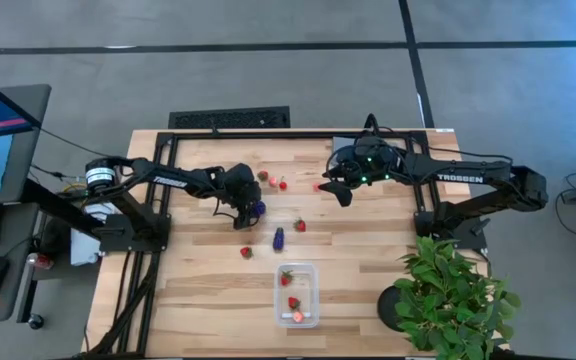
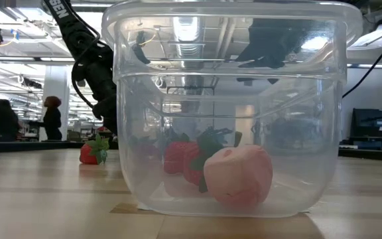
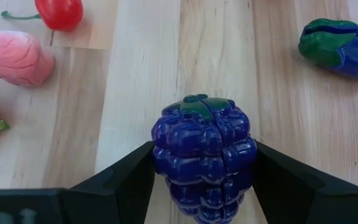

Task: Pick and placing Produce into tupperware
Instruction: Put the violet grapes into the transparent bin

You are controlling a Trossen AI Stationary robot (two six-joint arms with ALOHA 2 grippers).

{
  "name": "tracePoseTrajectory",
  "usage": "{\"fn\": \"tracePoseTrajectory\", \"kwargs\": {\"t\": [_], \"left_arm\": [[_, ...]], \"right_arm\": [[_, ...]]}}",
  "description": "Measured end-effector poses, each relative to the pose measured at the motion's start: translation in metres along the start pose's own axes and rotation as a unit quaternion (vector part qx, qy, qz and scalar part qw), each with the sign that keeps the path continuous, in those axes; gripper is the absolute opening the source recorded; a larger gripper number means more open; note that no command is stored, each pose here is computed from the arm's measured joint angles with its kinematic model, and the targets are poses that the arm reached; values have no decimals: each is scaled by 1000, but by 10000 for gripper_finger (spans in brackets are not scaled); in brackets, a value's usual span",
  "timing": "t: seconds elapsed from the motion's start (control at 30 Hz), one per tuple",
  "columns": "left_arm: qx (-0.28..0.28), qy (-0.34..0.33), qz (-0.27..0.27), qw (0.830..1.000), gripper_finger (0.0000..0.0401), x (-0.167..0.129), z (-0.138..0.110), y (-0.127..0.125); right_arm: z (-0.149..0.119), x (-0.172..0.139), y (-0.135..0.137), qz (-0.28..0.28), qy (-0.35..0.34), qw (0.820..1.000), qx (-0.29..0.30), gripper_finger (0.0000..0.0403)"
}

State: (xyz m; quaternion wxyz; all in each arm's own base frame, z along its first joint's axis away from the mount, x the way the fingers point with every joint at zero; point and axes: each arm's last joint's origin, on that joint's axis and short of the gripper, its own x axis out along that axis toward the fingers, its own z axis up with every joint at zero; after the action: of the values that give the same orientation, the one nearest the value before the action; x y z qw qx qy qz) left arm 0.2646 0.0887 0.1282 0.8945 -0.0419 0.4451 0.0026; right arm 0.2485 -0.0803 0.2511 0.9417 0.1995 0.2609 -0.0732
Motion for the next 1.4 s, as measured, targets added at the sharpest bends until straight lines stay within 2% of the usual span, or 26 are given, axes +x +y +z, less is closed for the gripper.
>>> {"fn": "tracePoseTrajectory", "kwargs": {"t": [0.5,0.7,0.9,1.2,1.4], "left_arm": [[-18,-32,-21,999,228,-3,6,-1],[-13,-68,-28,997,228,-20,15,-4],[-10,-127,-33,991,228,-48,28,-10],[2,-208,-61,976,228,-84,44,-34],[13,-230,-88,969,228,-89,50,-60]], "right_arm": [[0,0,0,0,0,1000,-1,232],[-1,0,0,-1,5,1000,-3,222],[-2,0,-1,-3,11,1000,-2,221],[-4,0,-3,-36,15,999,-12,221],[-5,0,-5,-70,17,997,-15,221]]}}
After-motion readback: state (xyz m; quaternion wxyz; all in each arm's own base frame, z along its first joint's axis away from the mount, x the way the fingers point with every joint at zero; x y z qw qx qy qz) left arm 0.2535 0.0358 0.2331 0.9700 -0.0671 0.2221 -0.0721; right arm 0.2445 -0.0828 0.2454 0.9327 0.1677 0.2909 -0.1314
